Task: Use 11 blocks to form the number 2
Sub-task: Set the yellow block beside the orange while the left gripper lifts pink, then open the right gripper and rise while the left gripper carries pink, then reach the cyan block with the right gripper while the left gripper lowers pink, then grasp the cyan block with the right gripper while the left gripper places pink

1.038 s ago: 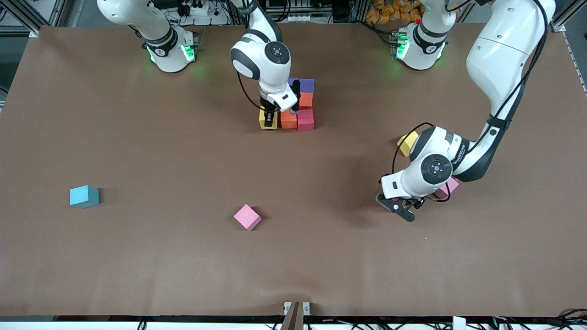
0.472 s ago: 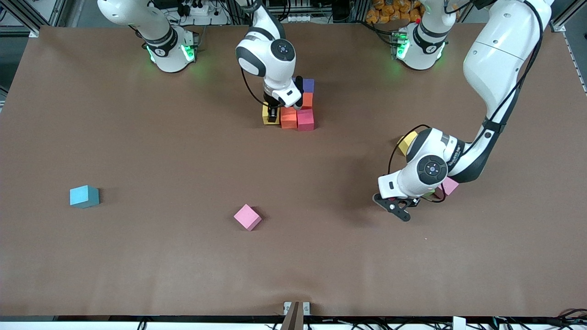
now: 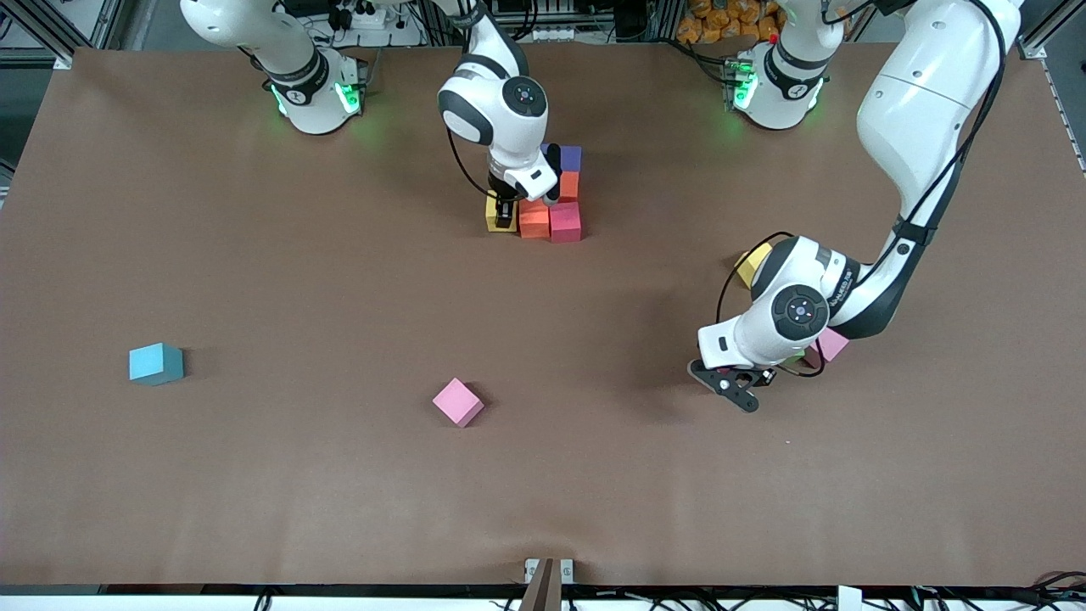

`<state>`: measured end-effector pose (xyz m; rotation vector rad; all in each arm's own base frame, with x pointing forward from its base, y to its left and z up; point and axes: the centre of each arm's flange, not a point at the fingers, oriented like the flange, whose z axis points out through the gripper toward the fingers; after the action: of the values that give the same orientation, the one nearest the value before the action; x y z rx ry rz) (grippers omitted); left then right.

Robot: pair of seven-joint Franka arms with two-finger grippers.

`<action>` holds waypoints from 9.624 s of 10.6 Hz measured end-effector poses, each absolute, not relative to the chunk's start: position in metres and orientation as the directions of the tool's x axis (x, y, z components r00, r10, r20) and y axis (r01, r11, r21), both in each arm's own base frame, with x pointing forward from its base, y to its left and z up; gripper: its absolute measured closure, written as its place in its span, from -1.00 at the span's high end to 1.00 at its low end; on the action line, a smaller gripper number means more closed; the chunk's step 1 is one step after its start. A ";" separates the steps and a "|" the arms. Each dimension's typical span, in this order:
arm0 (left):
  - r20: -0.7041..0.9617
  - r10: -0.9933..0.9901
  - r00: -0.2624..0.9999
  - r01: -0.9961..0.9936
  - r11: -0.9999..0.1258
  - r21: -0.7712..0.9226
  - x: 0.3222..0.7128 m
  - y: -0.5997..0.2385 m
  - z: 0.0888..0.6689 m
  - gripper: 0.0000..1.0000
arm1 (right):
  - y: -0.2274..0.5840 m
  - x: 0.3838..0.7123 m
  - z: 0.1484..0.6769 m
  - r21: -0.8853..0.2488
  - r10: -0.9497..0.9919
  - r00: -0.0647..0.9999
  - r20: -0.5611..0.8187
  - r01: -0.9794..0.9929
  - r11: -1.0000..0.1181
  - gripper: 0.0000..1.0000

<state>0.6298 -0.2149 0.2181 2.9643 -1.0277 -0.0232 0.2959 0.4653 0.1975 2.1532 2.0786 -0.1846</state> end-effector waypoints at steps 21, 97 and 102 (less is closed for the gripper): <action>-0.030 -0.586 0.810 -0.586 -0.810 0.005 0.613 -0.263 0.332 0.24 | 0.466 0.312 0.195 0.033 0.981 0.072 -0.179 0.997 -0.067 0.24; -0.086 -0.062 0.994 -0.055 -0.995 0.079 0.389 -0.599 0.198 0.23 | -0.225 0.628 0.228 0.013 0.345 0.924 -0.164 0.352 -0.936 1.00; -0.085 -0.065 0.994 -0.058 -0.995 0.081 0.387 -0.601 0.199 0.23 | -0.233 0.630 0.229 0.019 0.351 0.924 -0.154 0.358 -0.934 1.00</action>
<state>0.3871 -0.6012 0.1987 3.0587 -0.0939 -0.1349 0.6304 -0.2331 0.2290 3.0356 0.5592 -0.2299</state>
